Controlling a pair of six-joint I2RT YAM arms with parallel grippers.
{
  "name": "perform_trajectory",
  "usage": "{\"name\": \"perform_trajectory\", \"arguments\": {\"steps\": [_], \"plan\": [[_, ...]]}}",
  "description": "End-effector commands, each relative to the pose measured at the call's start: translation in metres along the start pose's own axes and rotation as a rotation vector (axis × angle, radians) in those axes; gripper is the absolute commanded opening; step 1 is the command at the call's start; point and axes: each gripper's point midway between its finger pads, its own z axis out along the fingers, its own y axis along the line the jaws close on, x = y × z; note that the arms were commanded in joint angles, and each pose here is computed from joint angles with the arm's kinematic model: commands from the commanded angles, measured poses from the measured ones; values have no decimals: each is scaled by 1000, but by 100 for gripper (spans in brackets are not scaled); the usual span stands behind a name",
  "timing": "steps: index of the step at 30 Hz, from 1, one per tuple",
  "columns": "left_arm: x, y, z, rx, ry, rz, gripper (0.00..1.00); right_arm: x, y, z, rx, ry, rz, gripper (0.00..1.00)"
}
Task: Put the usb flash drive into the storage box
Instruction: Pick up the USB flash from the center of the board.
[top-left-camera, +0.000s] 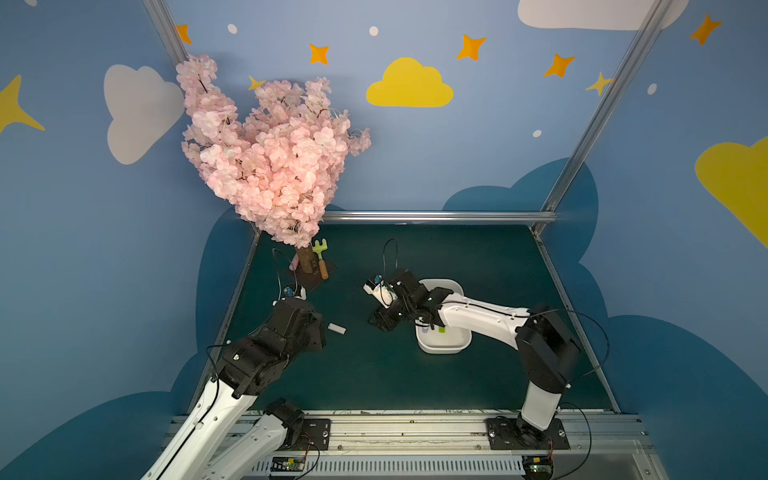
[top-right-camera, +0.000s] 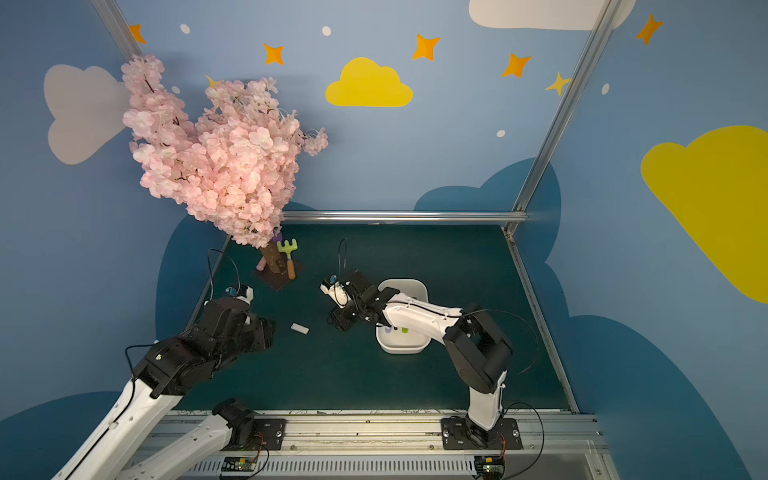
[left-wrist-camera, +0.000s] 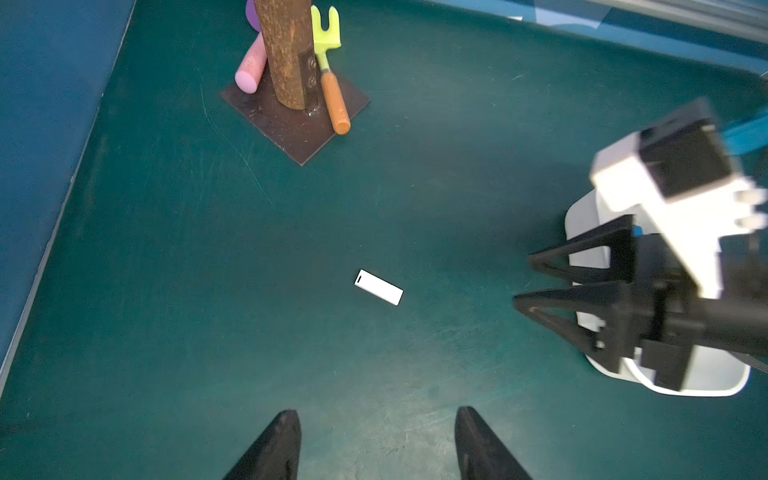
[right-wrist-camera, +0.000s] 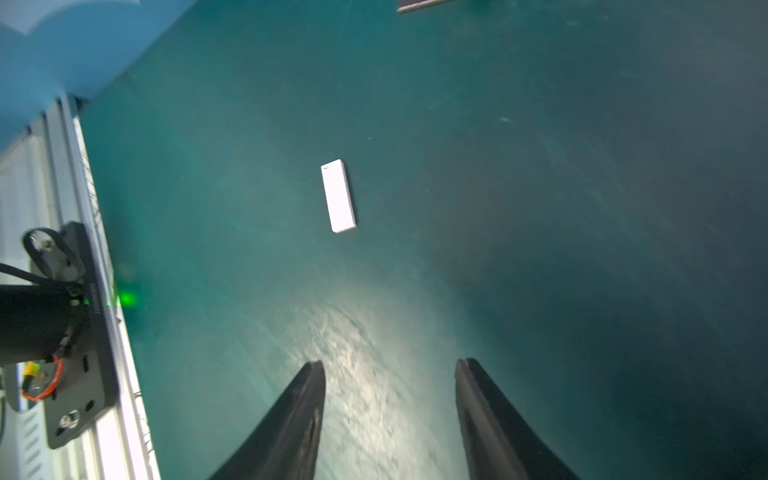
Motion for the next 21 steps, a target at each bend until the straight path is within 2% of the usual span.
{"name": "perform_trajectory", "arguments": {"steps": [1,9,21], "plan": [[-5,4,-5,-1,-43,-5,63,-1,1,21,11,57,-67,56],[-4,4,-3,-5,-38,-9,64,-3,22,67,-13,131,-192,56],[-4,4,-3,6,-41,-16,64,-3,38,124,36,166,-250,52]]}}
